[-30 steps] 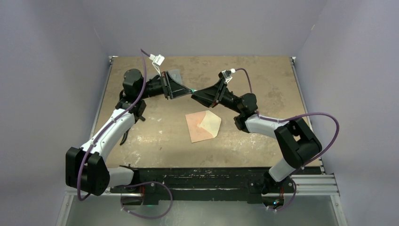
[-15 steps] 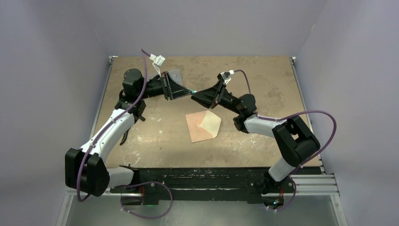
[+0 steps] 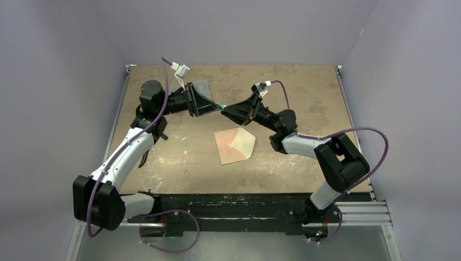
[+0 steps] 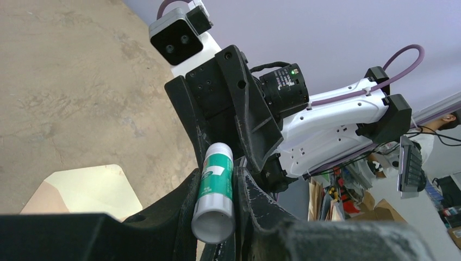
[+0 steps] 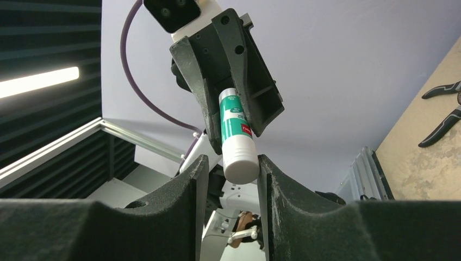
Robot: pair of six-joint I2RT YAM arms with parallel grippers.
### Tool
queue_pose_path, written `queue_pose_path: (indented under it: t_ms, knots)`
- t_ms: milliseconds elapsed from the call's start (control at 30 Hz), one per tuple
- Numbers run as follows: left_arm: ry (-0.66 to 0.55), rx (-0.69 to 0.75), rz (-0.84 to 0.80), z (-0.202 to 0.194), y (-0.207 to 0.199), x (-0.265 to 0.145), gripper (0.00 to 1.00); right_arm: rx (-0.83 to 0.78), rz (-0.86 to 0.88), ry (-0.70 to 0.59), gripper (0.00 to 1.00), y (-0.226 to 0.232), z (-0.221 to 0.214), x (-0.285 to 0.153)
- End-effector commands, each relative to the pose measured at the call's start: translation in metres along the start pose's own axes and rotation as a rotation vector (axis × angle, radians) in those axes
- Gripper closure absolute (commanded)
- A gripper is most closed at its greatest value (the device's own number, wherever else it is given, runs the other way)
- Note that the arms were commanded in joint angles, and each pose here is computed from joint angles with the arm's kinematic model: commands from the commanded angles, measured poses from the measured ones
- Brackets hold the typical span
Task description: Place the letter into the envelope and seal it
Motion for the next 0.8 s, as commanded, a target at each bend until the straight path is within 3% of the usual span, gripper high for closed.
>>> queue_pose_path:
  t_ms: [0,167,400,567,667,767]
  knots:
    - [-0.019,0.074,-0.024,0.003,-0.007,-0.004,1.00,-0.045,0.071,-0.018,0.60,0.022,0.004,0.002]
    - [-0.013,0.078,-0.030,0.002,-0.008,-0.005,1.00,-0.023,0.048,-0.030,0.63,0.018,0.008,0.006]
    - [-0.005,0.105,-0.055,0.000,-0.014,-0.006,1.00,0.003,0.053,-0.036,0.74,0.015,0.008,0.004]
    - [-0.010,0.105,-0.052,0.000,-0.013,-0.006,1.00,0.022,0.075,-0.034,0.48,0.016,0.009,0.004]
    - [-0.021,0.097,-0.035,0.002,-0.010,-0.006,1.00,0.022,0.078,-0.030,0.45,0.016,0.008,0.005]
    - [-0.037,0.091,0.001,0.004,-0.002,-0.005,1.00,0.017,0.074,-0.028,0.52,0.015,0.008,0.005]
Point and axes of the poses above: each gripper's point midway between its finger pads, its own x axis out along the fingers, its own y axis along the line the jaws close on, z = x × y, the point moved 1 cm from there along -x, back along the fingers, and after that the axes turned 9 degrees about -x, right-handed, at the moved point
